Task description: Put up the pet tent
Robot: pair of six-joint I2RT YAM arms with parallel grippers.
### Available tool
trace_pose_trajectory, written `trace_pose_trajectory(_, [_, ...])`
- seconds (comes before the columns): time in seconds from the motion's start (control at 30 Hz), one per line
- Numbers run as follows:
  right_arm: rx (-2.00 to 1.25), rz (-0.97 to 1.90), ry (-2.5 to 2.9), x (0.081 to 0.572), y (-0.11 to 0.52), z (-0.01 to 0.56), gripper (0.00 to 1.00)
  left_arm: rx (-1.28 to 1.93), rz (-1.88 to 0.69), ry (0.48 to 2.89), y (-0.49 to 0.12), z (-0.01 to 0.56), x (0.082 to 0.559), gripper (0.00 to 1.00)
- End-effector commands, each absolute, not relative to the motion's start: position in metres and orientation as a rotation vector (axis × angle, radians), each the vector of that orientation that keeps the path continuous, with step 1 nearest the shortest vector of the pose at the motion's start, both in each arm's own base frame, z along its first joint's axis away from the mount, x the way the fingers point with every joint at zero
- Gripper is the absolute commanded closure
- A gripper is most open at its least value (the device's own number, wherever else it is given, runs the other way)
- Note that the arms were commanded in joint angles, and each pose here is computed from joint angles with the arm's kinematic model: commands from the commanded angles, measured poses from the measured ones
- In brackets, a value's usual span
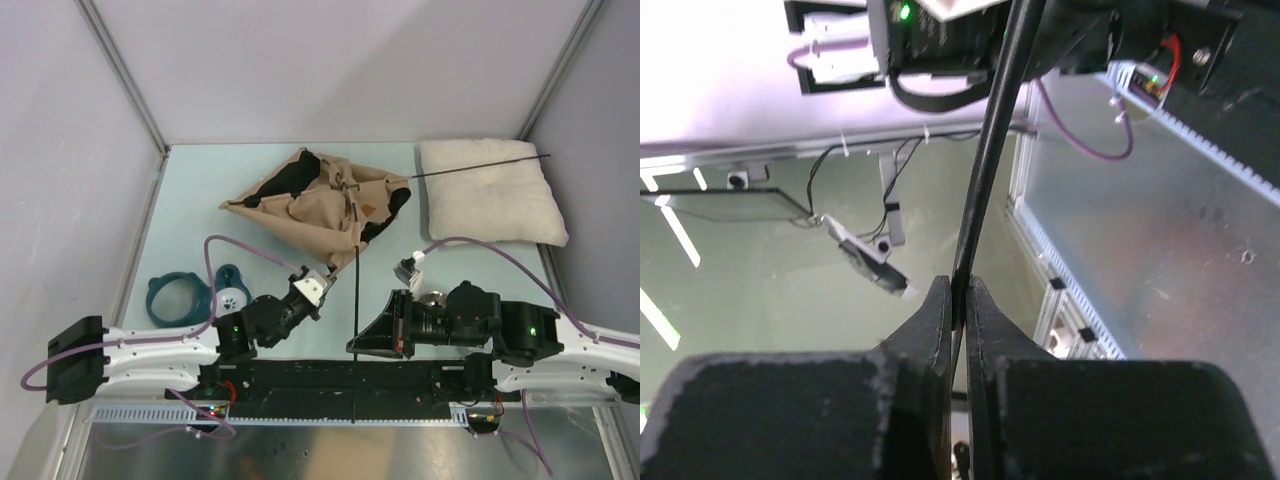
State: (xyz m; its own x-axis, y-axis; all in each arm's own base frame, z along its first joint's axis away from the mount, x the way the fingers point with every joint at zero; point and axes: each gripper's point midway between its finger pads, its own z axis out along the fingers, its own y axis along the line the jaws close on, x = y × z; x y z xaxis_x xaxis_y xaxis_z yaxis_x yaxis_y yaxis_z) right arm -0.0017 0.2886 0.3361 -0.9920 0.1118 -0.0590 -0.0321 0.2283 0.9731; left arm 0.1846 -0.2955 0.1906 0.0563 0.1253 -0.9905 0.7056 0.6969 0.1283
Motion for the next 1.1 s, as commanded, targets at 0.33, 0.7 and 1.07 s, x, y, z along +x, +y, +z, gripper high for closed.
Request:
trace_pose_trajectory(0.33, [0.239,1.389,1.930,0.112,0.286,0.336,1.00,0.705,-0.700,1.391,-0.299,0.230,0.158,1.00])
trace_pose_trajectory(0.7, [0.359,1.250,1.721,0.179,0.262,0.362,1.00,0.736,-0.717,1.398,-0.293,0.221,0.144,1.00])
trace_pose_trajectory(1.07, [0.407,1.216,1.612,0.216,0.273,0.376,1.00,0.776,-0.701,1.445,-0.302,0.207,0.142,1.00])
